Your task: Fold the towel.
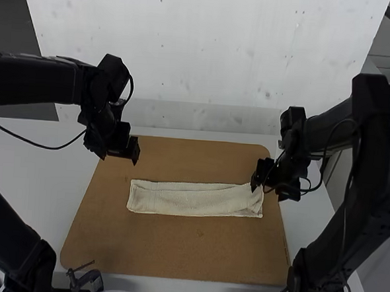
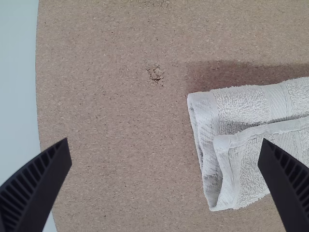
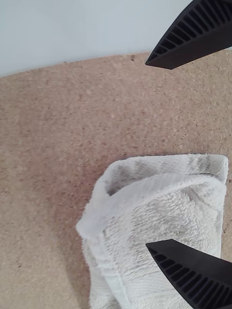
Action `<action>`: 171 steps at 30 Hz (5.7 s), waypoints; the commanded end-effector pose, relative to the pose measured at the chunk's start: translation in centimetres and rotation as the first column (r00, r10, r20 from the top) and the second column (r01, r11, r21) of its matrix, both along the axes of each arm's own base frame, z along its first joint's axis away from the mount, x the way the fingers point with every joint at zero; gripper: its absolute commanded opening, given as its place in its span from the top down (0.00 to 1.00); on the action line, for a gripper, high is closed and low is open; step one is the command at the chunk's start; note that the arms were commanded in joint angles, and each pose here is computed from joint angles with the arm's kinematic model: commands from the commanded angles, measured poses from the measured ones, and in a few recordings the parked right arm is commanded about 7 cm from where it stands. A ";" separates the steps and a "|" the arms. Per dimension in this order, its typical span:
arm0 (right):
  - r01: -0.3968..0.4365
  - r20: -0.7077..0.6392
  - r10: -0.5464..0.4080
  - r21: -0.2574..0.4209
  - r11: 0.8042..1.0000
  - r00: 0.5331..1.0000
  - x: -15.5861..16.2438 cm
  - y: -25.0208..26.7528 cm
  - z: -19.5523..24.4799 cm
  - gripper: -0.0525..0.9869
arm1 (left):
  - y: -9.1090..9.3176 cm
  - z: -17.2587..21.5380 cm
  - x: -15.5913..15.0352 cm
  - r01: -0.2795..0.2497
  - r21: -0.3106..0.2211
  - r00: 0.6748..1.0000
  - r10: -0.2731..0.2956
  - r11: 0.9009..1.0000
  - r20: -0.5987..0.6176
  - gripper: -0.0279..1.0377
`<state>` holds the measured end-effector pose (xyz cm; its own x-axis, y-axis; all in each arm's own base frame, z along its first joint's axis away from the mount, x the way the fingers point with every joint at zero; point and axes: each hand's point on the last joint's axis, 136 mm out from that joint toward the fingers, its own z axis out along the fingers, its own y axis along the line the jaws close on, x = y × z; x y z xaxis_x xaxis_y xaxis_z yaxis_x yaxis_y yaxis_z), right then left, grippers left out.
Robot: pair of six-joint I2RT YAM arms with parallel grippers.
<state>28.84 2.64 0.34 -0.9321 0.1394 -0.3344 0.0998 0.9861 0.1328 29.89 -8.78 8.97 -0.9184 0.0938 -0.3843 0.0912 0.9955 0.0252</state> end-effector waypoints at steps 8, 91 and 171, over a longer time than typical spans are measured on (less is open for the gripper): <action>0.041 -0.146 -0.037 0.026 0.999 0.989 -0.4 0.7 -3.4 0.19 | 0.8 0.3 0.0 -0.002 -0.006 1.000 0.002 1.000 0.017 0.03; -0.283 -0.009 0.284 -0.140 0.949 0.959 1.7 21.7 3.7 0.93 | 4.6 0.6 0.3 -0.053 0.003 0.994 0.052 0.999 0.094 0.04; -0.306 0.092 0.320 -0.141 0.942 0.943 1.5 22.7 8.5 0.31 | 6.0 0.7 0.8 -0.064 -0.021 0.985 0.066 0.998 0.160 0.05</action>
